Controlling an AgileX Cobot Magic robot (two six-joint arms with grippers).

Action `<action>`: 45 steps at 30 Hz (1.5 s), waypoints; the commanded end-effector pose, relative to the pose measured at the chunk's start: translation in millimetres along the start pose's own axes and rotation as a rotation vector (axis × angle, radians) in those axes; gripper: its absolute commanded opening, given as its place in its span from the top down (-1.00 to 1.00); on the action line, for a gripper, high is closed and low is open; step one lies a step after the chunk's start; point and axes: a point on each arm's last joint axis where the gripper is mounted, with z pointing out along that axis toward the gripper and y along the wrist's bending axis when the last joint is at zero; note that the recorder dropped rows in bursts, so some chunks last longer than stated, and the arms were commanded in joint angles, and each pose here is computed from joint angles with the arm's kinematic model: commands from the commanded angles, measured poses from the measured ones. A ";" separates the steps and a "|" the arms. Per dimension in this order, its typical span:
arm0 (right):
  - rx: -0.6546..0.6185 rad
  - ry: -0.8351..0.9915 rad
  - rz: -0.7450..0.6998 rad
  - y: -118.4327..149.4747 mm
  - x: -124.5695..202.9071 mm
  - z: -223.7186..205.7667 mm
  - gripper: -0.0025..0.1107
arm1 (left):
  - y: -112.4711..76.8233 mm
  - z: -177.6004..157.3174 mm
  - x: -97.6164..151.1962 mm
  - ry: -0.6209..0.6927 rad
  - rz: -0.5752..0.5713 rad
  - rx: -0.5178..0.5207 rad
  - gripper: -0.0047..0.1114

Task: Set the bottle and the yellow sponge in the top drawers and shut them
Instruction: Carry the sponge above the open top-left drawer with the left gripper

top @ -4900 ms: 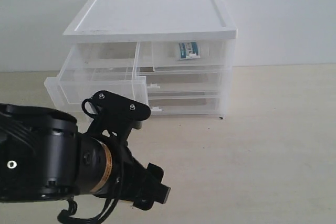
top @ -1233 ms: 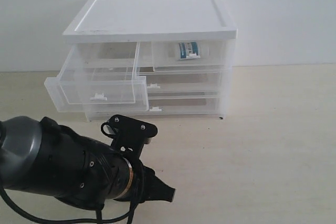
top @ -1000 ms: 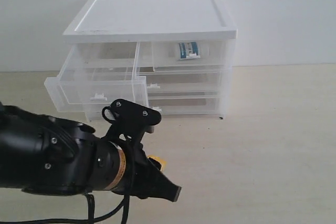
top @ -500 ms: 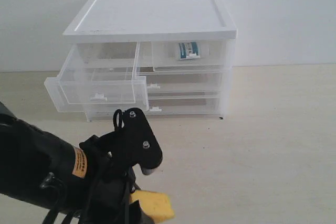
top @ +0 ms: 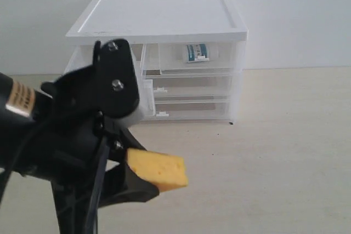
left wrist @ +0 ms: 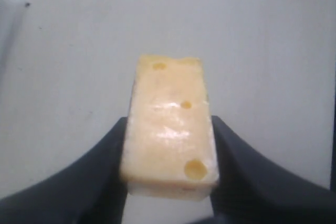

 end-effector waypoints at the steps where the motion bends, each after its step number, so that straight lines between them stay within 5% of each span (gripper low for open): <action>1: 0.003 -0.007 -0.001 -0.2 0.6 0.1 0.93 | 9.7 -26.6 -6.7 -0.006 0.077 -0.056 0.84; 12: 0.003 -0.007 -0.001 -0.2 0.6 0.1 0.93 | 56.1 -70.3 -12.2 0.007 0.140 -0.192 0.84; 23: 0.003 -0.007 -0.001 -0.2 0.6 0.1 0.93 | 108.2 -82.1 0.3 0.144 0.226 -0.151 0.84; 37: 0.003 -0.007 -0.001 -0.2 0.6 0.1 0.93 | 195.1 -34.1 14.6 0.156 0.208 -0.083 0.84; 45: 0.003 -0.007 -0.001 -0.2 0.6 0.1 0.93 | 225.0 -7.2 24.1 0.153 0.176 -0.126 0.84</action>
